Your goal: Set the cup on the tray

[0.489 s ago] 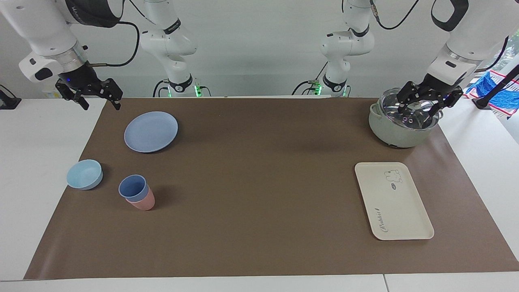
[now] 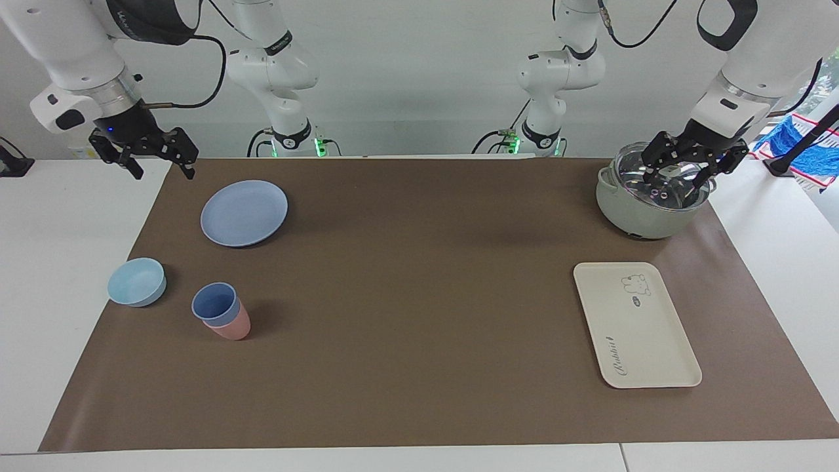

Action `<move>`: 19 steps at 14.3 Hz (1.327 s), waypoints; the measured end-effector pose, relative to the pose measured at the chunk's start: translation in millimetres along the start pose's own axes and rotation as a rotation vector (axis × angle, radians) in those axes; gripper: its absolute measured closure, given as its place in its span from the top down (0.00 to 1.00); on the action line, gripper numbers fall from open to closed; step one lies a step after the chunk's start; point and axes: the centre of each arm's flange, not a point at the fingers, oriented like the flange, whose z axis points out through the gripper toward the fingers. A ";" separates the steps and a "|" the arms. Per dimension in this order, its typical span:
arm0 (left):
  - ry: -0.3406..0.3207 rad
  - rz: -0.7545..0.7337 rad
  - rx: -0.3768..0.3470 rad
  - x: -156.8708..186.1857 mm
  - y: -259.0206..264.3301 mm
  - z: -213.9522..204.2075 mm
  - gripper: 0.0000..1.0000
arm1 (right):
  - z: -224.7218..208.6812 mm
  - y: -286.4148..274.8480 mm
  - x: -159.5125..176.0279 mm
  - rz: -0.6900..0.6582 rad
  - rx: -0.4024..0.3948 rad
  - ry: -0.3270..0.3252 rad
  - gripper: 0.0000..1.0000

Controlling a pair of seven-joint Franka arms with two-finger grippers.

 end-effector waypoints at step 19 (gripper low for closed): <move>0.000 0.000 0.000 0.0 0.0 0.0 1.00 | 161.1 104.0 182.7 0.304 0.227 -0.138 1.00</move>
